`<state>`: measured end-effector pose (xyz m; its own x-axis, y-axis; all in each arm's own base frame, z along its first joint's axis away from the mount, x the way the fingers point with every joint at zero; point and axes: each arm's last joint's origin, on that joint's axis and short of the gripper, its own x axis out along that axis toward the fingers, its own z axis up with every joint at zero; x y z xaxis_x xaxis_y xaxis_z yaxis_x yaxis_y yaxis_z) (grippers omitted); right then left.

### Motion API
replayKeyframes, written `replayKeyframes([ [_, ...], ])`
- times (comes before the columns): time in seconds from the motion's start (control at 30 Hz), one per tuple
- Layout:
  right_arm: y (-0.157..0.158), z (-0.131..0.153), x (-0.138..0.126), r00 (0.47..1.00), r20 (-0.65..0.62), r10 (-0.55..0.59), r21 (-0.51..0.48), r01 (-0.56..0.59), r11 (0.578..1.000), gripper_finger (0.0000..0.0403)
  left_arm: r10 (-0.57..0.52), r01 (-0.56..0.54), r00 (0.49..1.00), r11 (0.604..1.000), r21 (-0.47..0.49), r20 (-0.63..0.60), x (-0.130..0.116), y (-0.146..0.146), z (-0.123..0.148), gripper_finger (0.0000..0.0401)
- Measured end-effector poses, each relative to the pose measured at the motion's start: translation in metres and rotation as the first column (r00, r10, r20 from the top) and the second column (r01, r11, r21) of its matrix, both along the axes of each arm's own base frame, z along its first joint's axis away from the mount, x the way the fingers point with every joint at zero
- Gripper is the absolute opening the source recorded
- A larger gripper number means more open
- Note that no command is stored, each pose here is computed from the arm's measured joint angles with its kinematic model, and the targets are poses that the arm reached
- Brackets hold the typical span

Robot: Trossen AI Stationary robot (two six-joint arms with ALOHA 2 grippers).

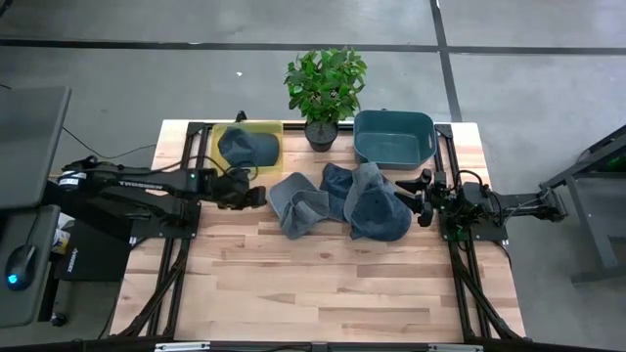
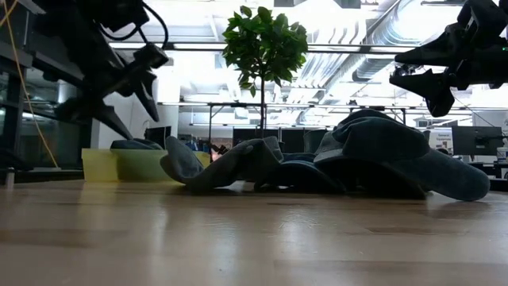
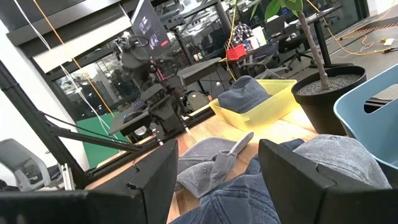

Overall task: Pick & Place hat
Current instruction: Put the left gray cap into the green bin

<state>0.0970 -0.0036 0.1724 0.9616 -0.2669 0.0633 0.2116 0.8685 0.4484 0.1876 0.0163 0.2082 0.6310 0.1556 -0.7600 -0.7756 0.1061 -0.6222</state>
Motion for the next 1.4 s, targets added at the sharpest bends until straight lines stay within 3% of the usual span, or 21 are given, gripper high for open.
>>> replayKeyframes([
  [0.1,0.0,0.0,0.0,1.0,0.0,0.0,0.0,0.0,1.0,0.0217,0.046,-0.047,0.999,0.999,0.015,0.026,0.006,0.0,-0.007,0.0243],
  [0.37,0.0,0.0,0.0,1.0,0.0,0.0,0.0,0.0,1.0,0.0217,0.122,-0.117,0.991,0.989,0.088,-0.047,0.012,0.009,-0.022,0.0243],
  [0.7,0.0,0.0,0.0,1.0,0.0,0.0,0.0,0.0,1.0,0.0217,0.018,-0.013,0.998,0.997,0.078,-0.066,0.035,0.026,-0.044,0.0243],
  [1.0,0.0,0.0,0.0,1.0,0.0,0.0,0.0,0.0,1.0,0.0217,0.003,0.008,0.992,0.997,0.08,-0.13,0.041,0.03,-0.061,0.0243],
  [1.17,0.0,0.0,0.0,1.0,0.0,0.0,0.0,0.0,1.0,0.0217,-0.061,0.072,0.992,0.991,0.108,-0.107,0.047,0.03,-0.062,0.0243],
  [1.4,0.0,0.0,0.0,1.0,0.0,0.0,0.0,0.0,1.0,0.0217,-0.059,0.073,0.992,0.99,0.118,-0.114,0.049,0.031,-0.067,0.0243],
])
